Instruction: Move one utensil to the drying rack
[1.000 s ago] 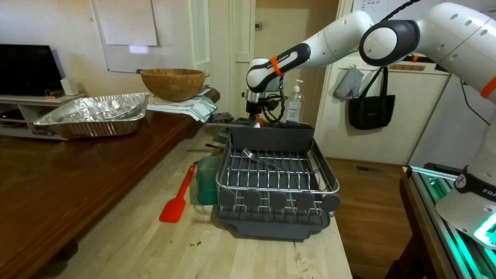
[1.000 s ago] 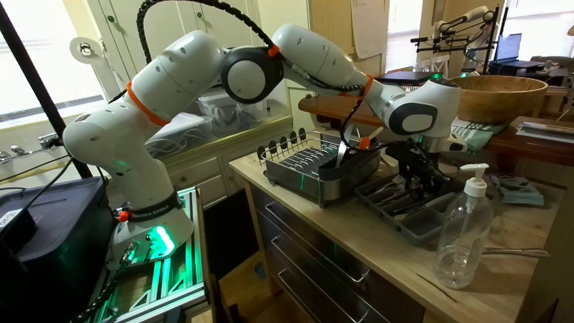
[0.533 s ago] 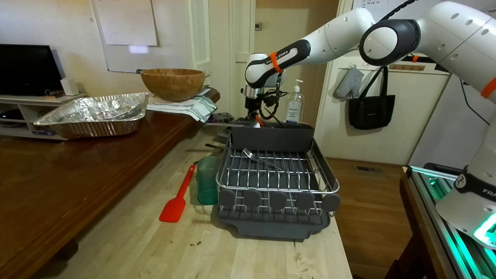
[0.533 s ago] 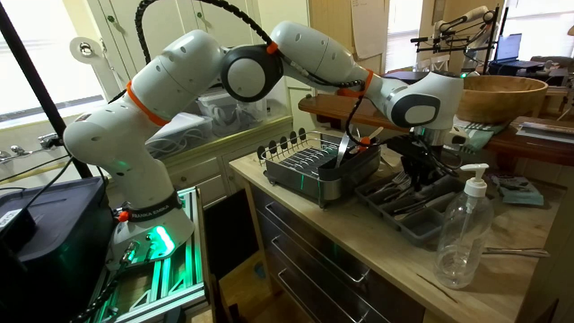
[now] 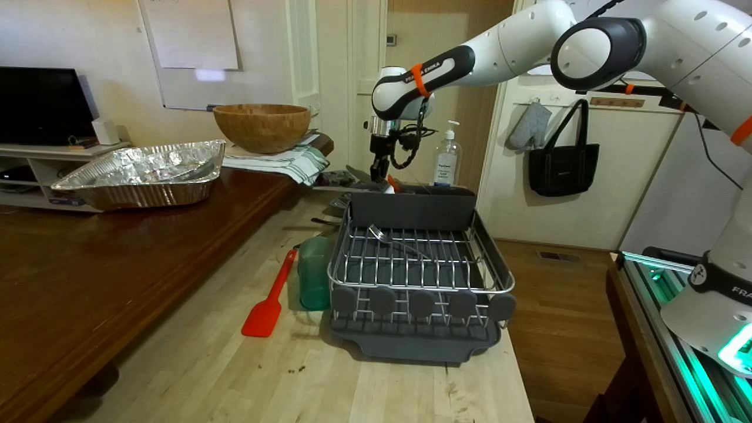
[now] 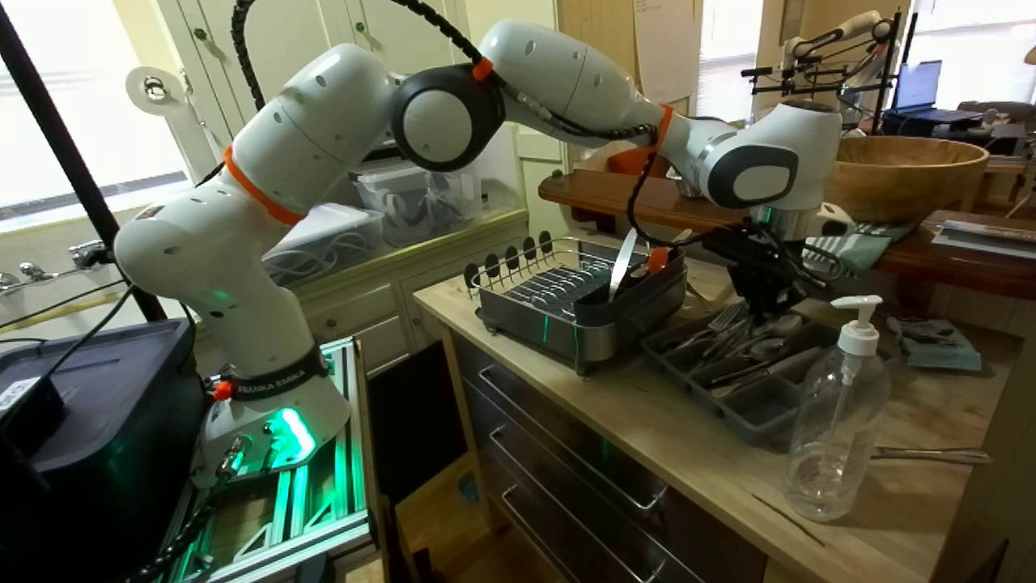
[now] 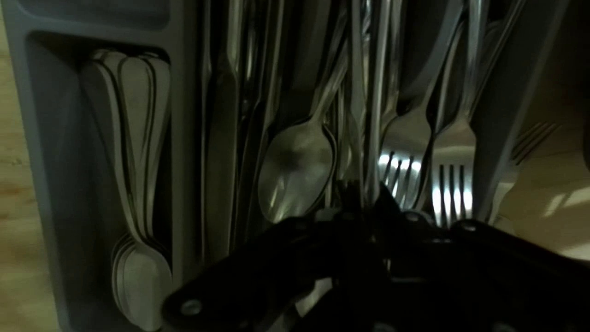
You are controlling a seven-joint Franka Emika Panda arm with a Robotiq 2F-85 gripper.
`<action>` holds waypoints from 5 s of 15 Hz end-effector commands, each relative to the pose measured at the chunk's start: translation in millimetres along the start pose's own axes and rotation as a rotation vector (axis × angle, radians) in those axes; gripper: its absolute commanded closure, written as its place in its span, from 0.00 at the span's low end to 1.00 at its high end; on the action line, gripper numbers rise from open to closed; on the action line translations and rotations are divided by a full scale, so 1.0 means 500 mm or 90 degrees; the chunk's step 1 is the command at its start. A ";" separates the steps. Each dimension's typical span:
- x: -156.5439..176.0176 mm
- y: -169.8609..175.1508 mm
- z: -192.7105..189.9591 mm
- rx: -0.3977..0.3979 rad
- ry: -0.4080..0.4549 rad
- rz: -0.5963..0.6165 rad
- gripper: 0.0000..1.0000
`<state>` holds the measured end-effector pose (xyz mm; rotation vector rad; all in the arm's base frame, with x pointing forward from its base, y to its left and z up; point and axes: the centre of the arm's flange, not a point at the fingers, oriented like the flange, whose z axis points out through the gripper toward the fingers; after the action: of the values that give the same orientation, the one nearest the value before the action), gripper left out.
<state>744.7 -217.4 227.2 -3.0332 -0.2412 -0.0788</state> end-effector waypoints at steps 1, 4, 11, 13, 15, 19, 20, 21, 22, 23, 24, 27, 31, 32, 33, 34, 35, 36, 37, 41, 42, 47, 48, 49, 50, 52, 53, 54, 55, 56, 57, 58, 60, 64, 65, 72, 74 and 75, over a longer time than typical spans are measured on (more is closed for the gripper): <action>-0.033 -0.013 -0.071 0.038 0.026 -0.037 0.97; -0.042 -0.015 -0.118 0.057 0.051 -0.060 0.97; -0.093 -0.018 -0.212 0.084 0.101 -0.104 0.97; -0.097 -0.026 -0.233 0.089 0.109 -0.116 0.97; -0.099 -0.038 -0.256 0.091 0.121 -0.127 0.97; -0.103 -0.063 -0.316 0.077 0.139 -0.146 0.97; -0.104 -0.068 -0.334 0.067 0.141 -0.151 0.97; -0.104 -0.073 -0.350 0.059 0.143 -0.155 0.97; -0.106 -0.079 -0.370 0.050 0.147 -0.159 0.97; -0.111 -0.088 -0.388 0.044 0.149 -0.164 0.97; -0.113 -0.095 -0.401 0.040 0.151 -0.169 0.97; -0.137 -0.123 -0.436 0.032 0.163 -0.176 0.97; -0.195 -0.151 -0.473 0.011 0.187 -0.154 0.97; -0.208 -0.153 -0.483 0.002 0.195 -0.148 0.97; -0.222 -0.152 -0.488 -0.008 0.206 -0.140 0.97; -0.152 -0.122 -0.480 0.004 0.183 -0.152 0.97; -0.162 -0.123 -0.487 0.000 0.185 -0.149 0.88; -0.162 -0.122 -0.489 -0.002 0.185 -0.149 0.88; -0.161 -0.123 -0.486 -0.002 0.184 -0.149 0.88; -0.167 -0.130 -0.474 0.003 0.182 -0.154 0.97; -0.182 -0.138 -0.478 -0.004 0.184 -0.160 0.97; -0.282 -0.189 -0.514 -0.030 0.201 -0.205 0.97; -0.302 -0.195 -0.524 -0.031 0.208 -0.212 0.97; -0.325 -0.202 -0.532 -0.028 0.215 -0.217 0.97; -0.350 -0.212 -0.536 -0.019 0.224 -0.223 0.97; -0.391 -0.233 -0.544 0.000 0.244 -0.229 0.97; -0.407 -0.243 -0.546 0.010 0.254 -0.231 0.97; -0.426 -0.254 -0.547 0.017 0.261 -0.231 0.97; -0.442 -0.262 -0.549 0.023 0.267 -0.231 0.97; -0.458 -0.269 -0.549 0.027 0.269 -0.231 0.97; -0.473 -0.274 -0.549 0.031 0.270 -0.233 0.97; -0.486 -0.279 -0.546 0.040 0.268 -0.236 0.97; -0.509 -0.296 -0.536 0.050 0.265 -0.241 0.97; -0.534 -0.313 -0.511 0.051 0.266 -0.246 0.97; -0.535 -0.309 -0.500 0.052 0.271 -0.247 0.97; -0.503 -0.301 -0.424 0.055 0.280 -0.251 0.97; -0.491 -0.304 -0.407 0.054 0.276 -0.249 0.97; -0.488 -0.303 -0.401 0.053 0.274 -0.247 0.97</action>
<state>462.9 -127.5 438.7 -2.7569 -0.7598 -0.6817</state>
